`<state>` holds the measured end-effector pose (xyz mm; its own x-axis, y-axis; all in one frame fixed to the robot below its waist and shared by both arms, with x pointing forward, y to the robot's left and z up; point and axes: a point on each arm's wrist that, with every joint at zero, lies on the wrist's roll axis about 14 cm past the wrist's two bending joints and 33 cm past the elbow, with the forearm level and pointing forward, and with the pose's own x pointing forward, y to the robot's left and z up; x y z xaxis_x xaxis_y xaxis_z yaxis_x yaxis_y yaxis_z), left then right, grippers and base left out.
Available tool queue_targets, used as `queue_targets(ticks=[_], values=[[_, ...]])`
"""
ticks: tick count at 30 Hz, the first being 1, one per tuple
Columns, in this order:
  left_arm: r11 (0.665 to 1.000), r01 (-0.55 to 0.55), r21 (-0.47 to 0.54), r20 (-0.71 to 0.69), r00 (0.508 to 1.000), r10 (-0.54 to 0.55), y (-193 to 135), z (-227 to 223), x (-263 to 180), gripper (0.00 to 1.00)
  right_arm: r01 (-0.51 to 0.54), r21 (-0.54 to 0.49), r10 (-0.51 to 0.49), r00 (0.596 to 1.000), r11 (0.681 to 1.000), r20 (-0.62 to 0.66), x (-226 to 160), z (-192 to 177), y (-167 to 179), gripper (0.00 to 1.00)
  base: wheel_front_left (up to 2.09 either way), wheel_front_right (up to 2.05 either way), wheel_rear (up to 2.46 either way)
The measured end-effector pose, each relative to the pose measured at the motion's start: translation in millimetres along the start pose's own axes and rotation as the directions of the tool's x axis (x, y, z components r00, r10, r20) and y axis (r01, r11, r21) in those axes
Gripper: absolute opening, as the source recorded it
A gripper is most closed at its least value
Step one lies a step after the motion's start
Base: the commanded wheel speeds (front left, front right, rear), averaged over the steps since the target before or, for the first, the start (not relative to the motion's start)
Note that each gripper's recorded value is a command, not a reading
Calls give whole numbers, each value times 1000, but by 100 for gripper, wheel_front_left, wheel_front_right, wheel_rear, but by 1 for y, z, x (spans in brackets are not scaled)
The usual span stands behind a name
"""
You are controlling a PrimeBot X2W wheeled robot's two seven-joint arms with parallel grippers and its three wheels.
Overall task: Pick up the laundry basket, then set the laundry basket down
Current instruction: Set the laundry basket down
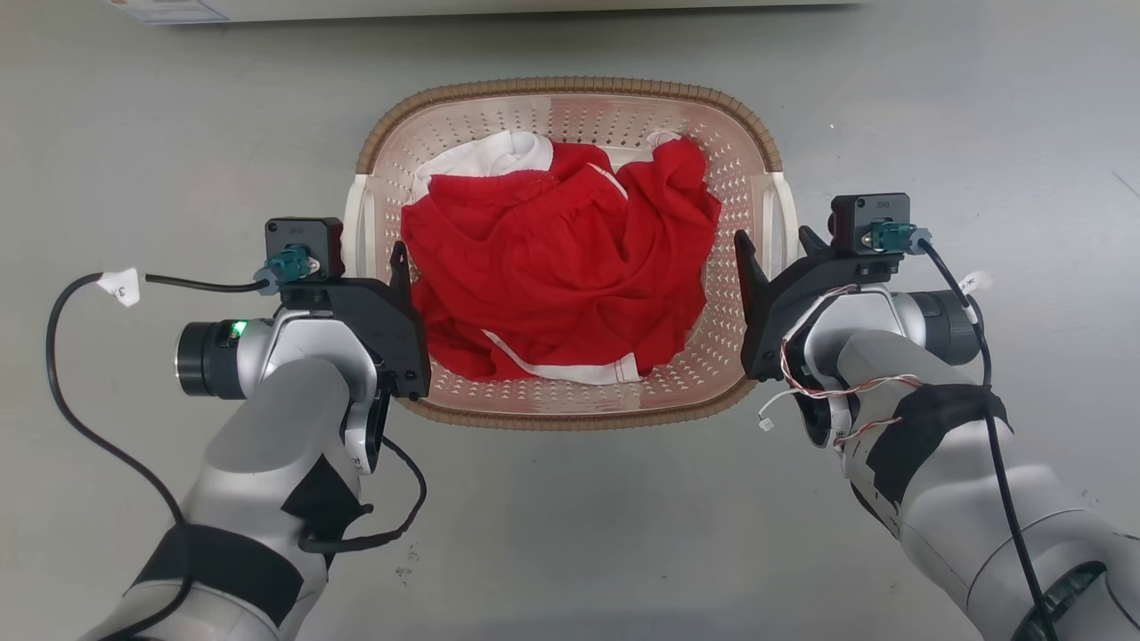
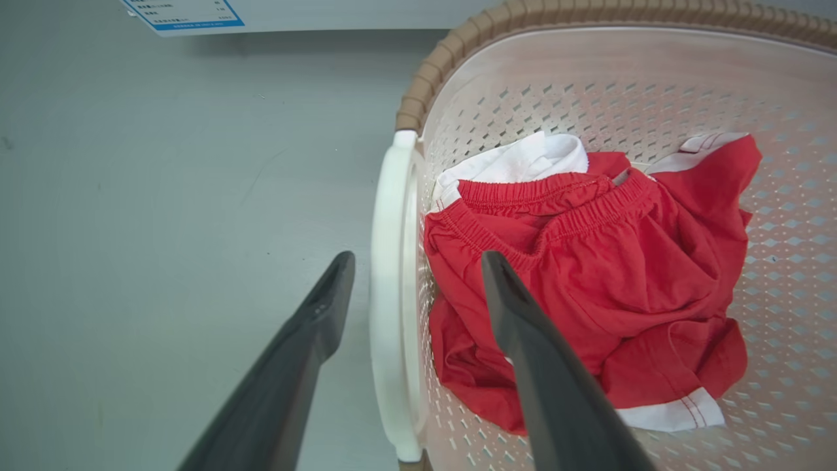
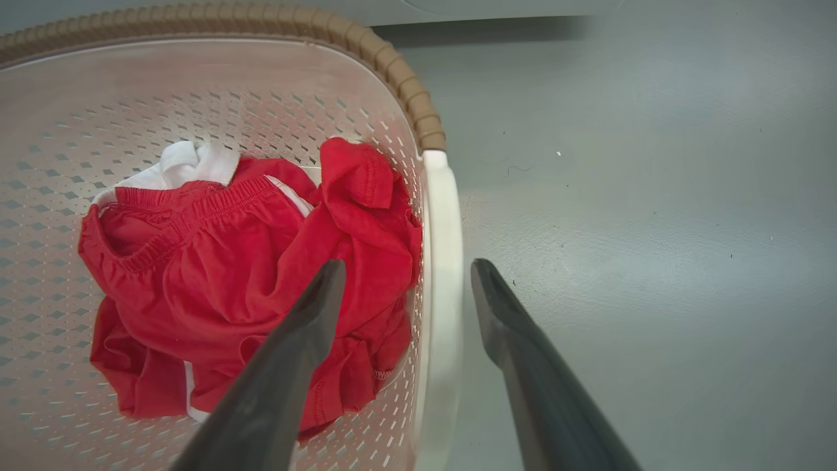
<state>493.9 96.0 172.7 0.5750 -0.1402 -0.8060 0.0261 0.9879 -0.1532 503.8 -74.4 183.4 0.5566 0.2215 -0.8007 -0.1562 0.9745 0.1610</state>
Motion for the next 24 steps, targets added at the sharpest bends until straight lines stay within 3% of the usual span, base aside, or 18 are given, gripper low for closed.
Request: queue_targets(ticks=[11, 24], values=[[1000, -4, 6, 9, 1000, 4, 0, 1, -1, 100, 22, -9, -22, 1000, 1000, 14, -3, 2, -8, 100, 0, 0, 0], [1000, 20, 3, 104, 994, -20, -5, 22, -27, 100, 34, -25, -30, 990, 999, 138, -28, 41, -6, 100, 0, 0, 0]])
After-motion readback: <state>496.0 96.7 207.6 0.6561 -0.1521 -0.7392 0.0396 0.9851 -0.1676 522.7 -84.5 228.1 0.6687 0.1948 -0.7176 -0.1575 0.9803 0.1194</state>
